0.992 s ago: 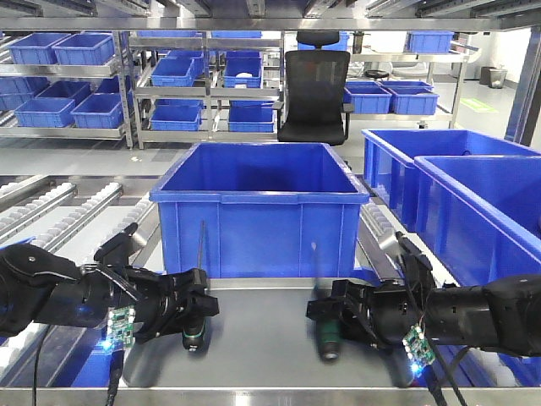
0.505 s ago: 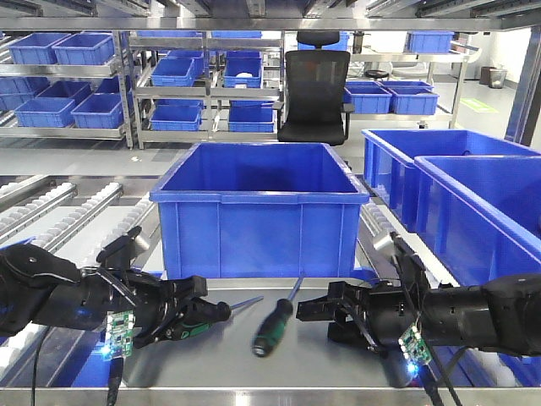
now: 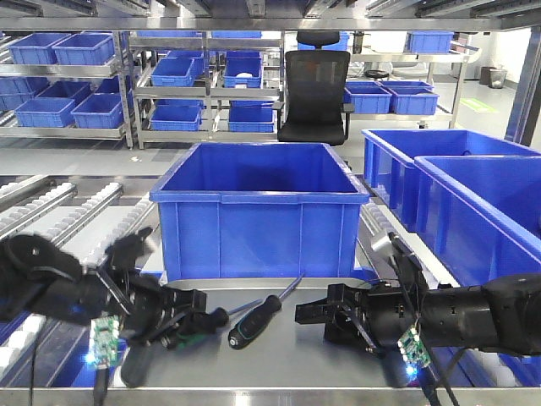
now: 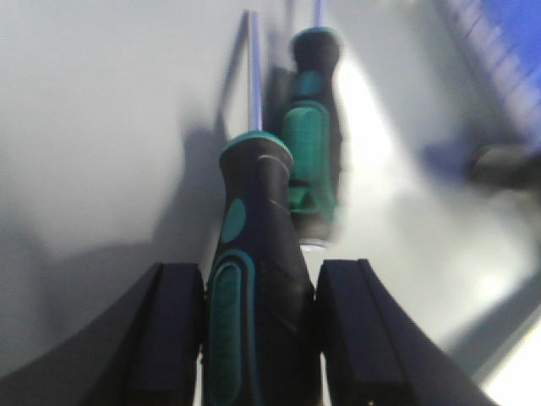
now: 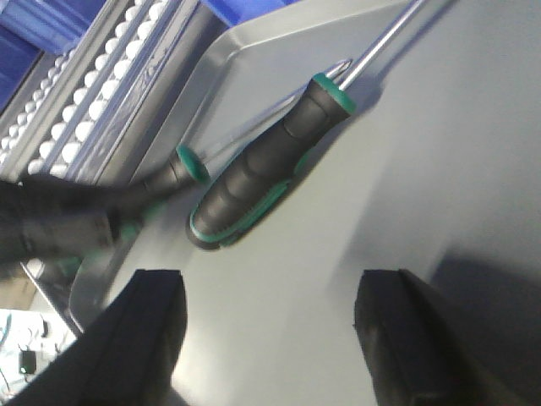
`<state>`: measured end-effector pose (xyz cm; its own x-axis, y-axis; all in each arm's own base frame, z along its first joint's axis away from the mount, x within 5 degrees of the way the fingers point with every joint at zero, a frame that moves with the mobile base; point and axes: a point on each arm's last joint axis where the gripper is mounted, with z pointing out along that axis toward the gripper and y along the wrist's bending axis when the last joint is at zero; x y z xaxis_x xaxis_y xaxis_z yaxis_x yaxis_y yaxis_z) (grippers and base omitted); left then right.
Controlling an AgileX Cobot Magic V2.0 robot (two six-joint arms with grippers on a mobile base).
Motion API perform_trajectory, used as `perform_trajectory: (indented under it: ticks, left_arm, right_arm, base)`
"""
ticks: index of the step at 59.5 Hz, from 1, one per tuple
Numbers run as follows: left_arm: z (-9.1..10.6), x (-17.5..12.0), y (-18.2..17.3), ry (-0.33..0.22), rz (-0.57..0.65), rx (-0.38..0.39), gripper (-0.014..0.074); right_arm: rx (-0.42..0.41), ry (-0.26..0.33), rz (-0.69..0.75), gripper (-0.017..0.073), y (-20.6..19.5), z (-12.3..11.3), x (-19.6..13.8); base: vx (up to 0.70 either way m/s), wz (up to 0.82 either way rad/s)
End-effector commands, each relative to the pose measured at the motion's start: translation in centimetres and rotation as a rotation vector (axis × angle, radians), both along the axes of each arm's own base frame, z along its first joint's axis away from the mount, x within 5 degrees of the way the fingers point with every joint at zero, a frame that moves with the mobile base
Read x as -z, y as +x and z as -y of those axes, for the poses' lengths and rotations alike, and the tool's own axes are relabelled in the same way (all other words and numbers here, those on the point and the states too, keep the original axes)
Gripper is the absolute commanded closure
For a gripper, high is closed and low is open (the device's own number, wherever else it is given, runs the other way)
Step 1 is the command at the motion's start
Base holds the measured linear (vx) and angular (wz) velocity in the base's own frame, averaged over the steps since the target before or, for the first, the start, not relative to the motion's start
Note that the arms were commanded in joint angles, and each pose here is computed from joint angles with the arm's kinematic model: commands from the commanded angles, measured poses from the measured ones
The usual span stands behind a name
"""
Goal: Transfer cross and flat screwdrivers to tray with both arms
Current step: 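Lay the left-held screwdriver down on the tray and release it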
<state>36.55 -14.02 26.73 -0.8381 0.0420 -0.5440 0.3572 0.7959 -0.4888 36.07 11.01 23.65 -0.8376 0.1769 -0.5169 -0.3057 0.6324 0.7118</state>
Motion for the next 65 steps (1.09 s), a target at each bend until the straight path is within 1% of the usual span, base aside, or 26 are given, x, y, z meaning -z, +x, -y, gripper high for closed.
perform_trajectory:
  ticks: [1,5,9,15,25,39,46,55,60,63,65]
  left_arm:
    - [-0.3,-4.7,0.1,0.018,0.165,-0.006,0.0184]
    - [-0.5,-5.7,0.4,0.07,0.219,0.011,0.0184]
    - [-0.5,-6.4,0.5,0.105,0.247,0.032,0.0184]
    - [-0.6,-6.5,0.5,0.127,0.255,0.043,0.0184]
    - [-0.5,-6.3,0.4,0.133,0.24,0.057,0.0167]
    - [-0.4,-6.2,0.2,0.134,0.222,0.074,0.0068]
    - [-0.3,-6.4,0.2,0.131,0.221,0.074,0.0064]
    - [-0.7,-7.6,-0.5,0.113,0.226,0.057,0.0112]
    - [-0.8,-8.8,-1.3,0.096,0.238,0.045,0.0195]
    - [-1.0,-9.7,-2.0,0.091,0.255,0.049,0.0251]
    - [-1.1,-10.4,-2.5,0.091,0.27,0.053,0.032]
  right_arm:
    - [-0.015,0.054,0.086,0.0066,-0.3,-0.1,-3.0]
    - [-0.015,0.052,0.088,0.0066,-0.3,-0.1,-3.0]
    - [-0.016,0.051,0.09,0.0066,-0.3,-0.1,-3.0]
    - [-0.019,0.045,0.1,0.0066,-0.2,-0.1,-3.0]
    - [-0.025,0.039,0.11,0.0066,-0.2,-0.1,-3.0]
    - [-0.025,0.039,0.11,0.0066,-0.2,-0.1,-3.0]
    - [-0.033,0.043,0.108,0.0066,-0.3,-0.2,-3.0]
    - [-0.048,0.054,0.115,0.0082,-0.6,-0.2,-3.5]
    - [-0.041,0.057,0.142,0.0127,-0.9,0.3,-4.5]
    - [-0.036,0.056,0.168,0.0179,-1.2,0.6,-5.4]
    - [-0.035,0.053,0.19,0.0228,-1.6,0.9,-6.1]
  base:
    - [0.0,0.0]
    - [0.0,0.0]
    - [0.0,0.0]
    - [0.0,0.0]
    - [0.0,0.0]
    - [0.0,0.0]
    - [0.0,0.0]
    - [0.0,0.0]
    - [0.0,0.0]
    - [0.0,0.0]
    - [0.0,0.0]
